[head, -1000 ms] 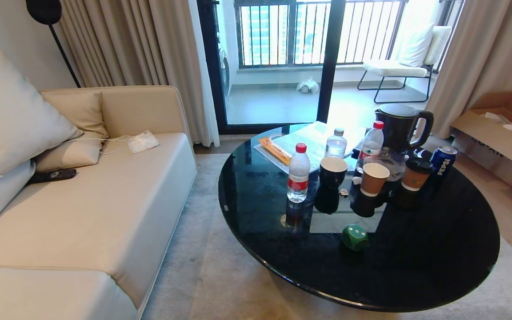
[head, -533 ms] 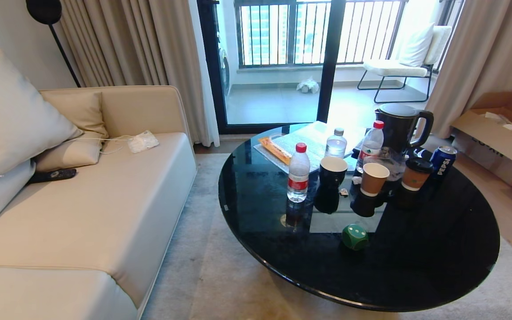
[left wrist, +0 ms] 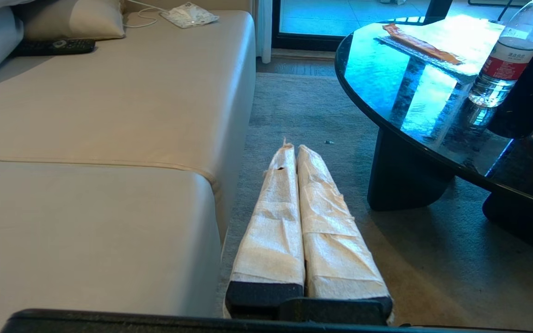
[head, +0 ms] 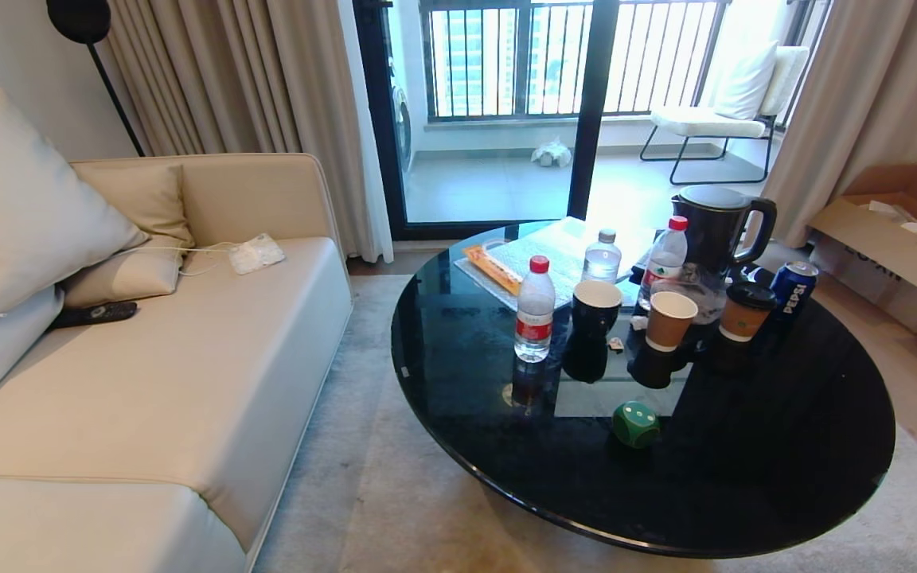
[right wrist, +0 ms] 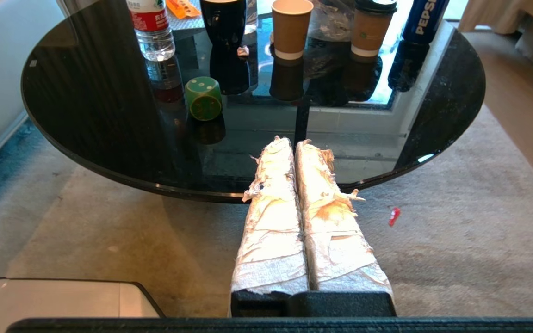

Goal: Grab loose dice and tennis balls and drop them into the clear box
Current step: Pick up toys out of the box

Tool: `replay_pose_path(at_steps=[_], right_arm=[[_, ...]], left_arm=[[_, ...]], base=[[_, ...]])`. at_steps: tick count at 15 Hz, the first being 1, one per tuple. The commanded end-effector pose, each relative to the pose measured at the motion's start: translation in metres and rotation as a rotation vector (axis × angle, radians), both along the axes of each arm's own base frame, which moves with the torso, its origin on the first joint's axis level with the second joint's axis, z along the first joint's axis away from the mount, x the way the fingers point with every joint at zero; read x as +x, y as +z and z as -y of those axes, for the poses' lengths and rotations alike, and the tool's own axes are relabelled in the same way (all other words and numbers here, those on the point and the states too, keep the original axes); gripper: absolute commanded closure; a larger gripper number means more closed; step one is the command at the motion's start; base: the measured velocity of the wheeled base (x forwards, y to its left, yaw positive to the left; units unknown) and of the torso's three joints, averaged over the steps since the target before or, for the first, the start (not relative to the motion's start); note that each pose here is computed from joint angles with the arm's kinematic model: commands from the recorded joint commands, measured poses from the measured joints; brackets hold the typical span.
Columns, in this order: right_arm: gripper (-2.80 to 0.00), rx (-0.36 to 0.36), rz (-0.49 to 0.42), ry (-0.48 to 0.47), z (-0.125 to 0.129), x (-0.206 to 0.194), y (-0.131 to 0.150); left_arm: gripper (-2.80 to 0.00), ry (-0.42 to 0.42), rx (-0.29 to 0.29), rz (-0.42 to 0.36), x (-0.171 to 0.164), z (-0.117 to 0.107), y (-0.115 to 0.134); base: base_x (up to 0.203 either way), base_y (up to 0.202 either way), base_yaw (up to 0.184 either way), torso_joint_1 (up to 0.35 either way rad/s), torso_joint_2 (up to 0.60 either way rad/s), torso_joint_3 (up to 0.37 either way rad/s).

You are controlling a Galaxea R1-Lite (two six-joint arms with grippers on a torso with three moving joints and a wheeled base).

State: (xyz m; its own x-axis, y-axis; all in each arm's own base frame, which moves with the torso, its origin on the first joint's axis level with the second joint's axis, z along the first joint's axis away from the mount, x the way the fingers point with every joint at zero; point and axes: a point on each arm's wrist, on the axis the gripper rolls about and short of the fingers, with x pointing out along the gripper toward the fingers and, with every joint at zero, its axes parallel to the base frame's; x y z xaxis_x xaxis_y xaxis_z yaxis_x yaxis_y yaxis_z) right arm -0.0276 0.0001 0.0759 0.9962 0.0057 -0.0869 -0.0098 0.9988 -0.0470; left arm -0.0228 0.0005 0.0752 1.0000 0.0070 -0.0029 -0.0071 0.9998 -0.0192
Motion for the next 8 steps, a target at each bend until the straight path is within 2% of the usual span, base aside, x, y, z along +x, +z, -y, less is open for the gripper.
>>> replay_pose_path(at_steps=[1,3,5,8], right_arm=[[0.00,0.015,-0.002,-0.009,0.000,0.000,0.003],[0.00,0.027,-0.033,-0.015,0.000,0.003,0.023],[0.00,0.058,-0.142,-0.021,0.000,0.019,0.050],[0.00,0.094,-0.306,-0.023,0.000,0.065,0.088]], left_arm=[[0.00,0.001,-0.001,0.000,0.000,0.000,0.000],[0.00,0.001,-0.001,0.000,0.000,0.000,0.000],[0.00,0.001,-0.001,0.000,0.000,0.000,0.000],[0.00,0.001,-0.001,0.000,0.000,0.000,0.000]], base=[[0.000,0.000,0.000,0.000,0.00,0.000],[0.000,0.000,0.000,0.000,0.00,0.000],[0.000,0.000,0.000,0.000,0.00,0.000],[0.000,0.000,0.000,0.000,0.00,0.000]])
